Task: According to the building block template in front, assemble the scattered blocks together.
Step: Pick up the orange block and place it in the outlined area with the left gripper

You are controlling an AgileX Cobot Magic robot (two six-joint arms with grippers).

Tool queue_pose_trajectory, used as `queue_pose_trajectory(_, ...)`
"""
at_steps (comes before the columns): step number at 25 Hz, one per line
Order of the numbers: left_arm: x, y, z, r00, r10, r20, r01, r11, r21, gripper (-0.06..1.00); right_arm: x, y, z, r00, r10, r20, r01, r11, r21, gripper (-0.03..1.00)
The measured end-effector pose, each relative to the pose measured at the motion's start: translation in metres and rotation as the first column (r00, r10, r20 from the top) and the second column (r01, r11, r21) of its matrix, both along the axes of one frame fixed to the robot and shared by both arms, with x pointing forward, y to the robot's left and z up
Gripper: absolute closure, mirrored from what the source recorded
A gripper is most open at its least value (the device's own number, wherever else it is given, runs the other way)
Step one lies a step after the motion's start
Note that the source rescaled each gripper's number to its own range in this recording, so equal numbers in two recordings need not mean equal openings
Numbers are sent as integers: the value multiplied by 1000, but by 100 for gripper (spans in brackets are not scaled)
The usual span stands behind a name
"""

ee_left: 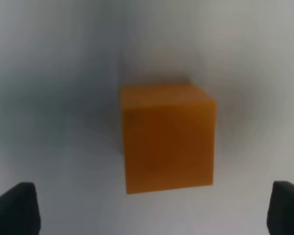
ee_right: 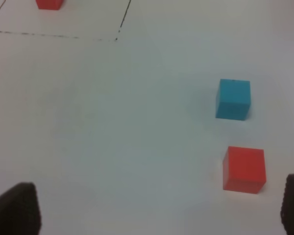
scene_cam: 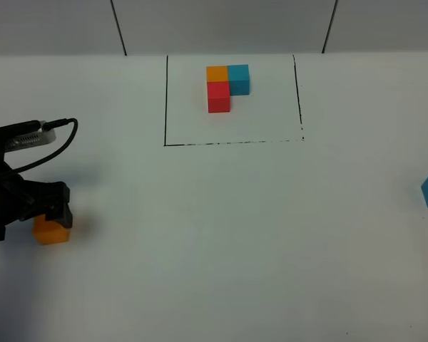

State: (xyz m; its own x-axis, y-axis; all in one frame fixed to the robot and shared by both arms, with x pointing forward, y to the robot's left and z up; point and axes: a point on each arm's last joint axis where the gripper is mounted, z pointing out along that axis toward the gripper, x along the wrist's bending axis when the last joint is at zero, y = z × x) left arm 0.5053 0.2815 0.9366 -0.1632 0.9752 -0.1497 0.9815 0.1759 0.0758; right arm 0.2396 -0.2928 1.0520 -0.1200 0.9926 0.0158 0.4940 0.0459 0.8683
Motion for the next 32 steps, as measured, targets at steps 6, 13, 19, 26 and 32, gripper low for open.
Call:
queue_pose_trajectory(6,2,-6,0,1000,-8,26,8,1000,-7,-5,0,0,0,1000,1,0,-1,1000,1,-3)
queue_pose_trajectory(13,3,-13,0,999,-28,45,28,1000,-1,-3,0,0,0,1000,1,0,-1,1000,2,-3)
queue_pose_trajectory(19,3,-10,0,999,-17,38,16,1000,24,-2,0,0,0,1000,1,0,-1,1000,2,-3)
queue_pose_trajectory(26,5,-10,-15,1000,-12,-17,13,1000,27,0,0,0,0,1000,1,0,-1,1000,2,-3)
queue_pose_trajectory(32,5,-11,-27,998,-12,-64,14,999,30,5,0,0,0,1000,1,0,-1,1000,2,-3)
